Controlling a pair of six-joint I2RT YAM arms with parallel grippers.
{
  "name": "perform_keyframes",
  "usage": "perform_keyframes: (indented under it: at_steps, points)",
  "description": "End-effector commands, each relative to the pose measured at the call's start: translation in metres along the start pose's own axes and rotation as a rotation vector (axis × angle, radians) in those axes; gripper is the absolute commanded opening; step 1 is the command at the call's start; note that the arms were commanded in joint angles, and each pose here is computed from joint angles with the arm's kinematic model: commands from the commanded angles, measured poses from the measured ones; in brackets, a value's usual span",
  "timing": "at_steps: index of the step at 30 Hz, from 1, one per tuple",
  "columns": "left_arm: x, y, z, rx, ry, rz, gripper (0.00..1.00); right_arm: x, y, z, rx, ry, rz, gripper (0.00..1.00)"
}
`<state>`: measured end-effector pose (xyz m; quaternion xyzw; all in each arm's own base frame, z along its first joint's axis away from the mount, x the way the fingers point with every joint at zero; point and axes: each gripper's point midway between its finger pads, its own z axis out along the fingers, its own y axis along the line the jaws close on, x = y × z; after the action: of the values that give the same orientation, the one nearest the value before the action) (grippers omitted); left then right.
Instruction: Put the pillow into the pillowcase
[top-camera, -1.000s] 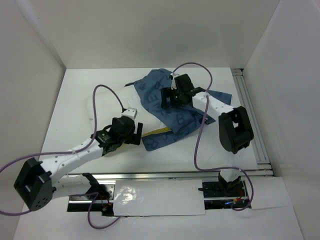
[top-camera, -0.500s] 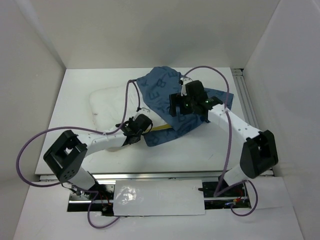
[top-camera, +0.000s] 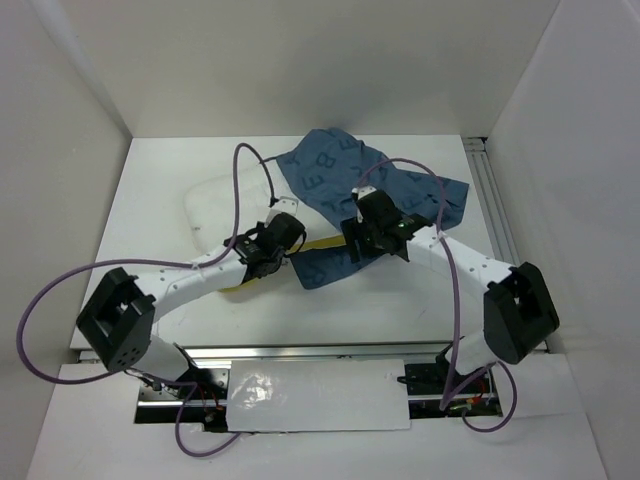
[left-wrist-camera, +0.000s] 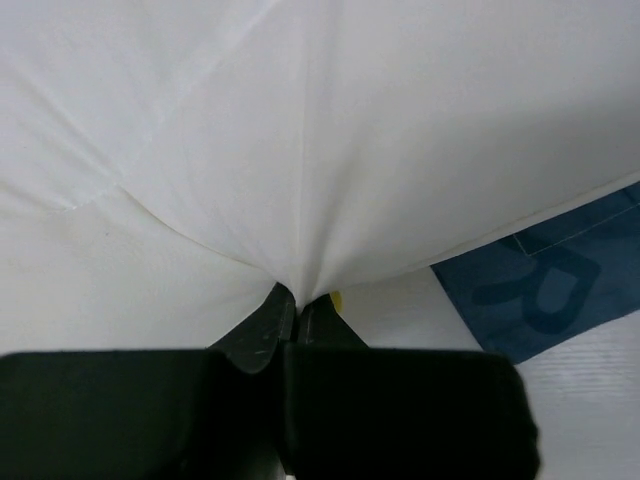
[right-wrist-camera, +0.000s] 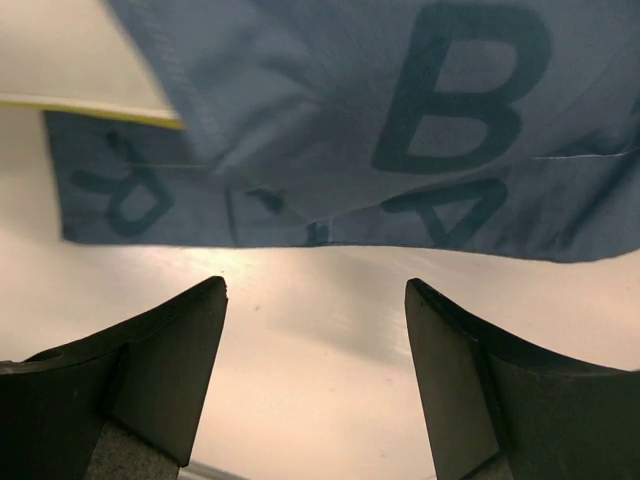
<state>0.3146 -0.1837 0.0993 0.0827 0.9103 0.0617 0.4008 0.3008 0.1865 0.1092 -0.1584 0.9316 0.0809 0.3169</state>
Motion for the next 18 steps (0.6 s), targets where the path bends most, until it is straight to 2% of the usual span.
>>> perform_keyframes:
  at_steps: [1, 5, 6, 7, 10, 13, 14, 16, 18]
  points:
    - [-0.051, -0.004, -0.033, 0.076, -0.142, -0.124, 0.0, -0.01, -0.01, 0.013, 0.084, -0.013, -0.03, 0.79]
    - [-0.057, -0.008, -0.04, 0.117, -0.159, -0.129, 0.0, -0.012, -0.009, 0.03, 0.092, 0.006, -0.033, 0.77]
    - [-0.056, -0.01, -0.04, 0.131, -0.155, -0.128, 0.0, -0.019, -0.014, 0.032, 0.131, -0.017, -0.021, 0.72]
    - [-0.056, -0.01, -0.04, 0.131, -0.155, -0.128, 0.0, -0.022, -0.018, 0.035, 0.157, -0.03, -0.02, 0.57]
    - [-0.056, -0.01, -0.04, 0.131, -0.155, -0.128, 0.0, -0.039, -0.023, 0.033, 0.195, -0.091, 0.014, 0.39]
    - [-0.056, -0.012, -0.04, 0.142, -0.15, -0.136, 0.0, -0.05, -0.02, 0.029, 0.187, -0.126, 0.032, 0.3]
    - [-0.056, -0.012, -0.04, 0.142, -0.15, -0.136, 0.0, -0.05, -0.018, 0.029, 0.172, -0.123, 0.031, 0.25]
    - [-0.055, -0.014, -0.041, 0.152, -0.147, -0.135, 0.0, -0.055, -0.01, 0.021, 0.137, -0.153, 0.031, 0.01]
    - [-0.055, -0.016, -0.041, 0.162, -0.143, -0.134, 0.0, -0.054, -0.003, 0.019, 0.091, -0.156, 0.012, 0.0]
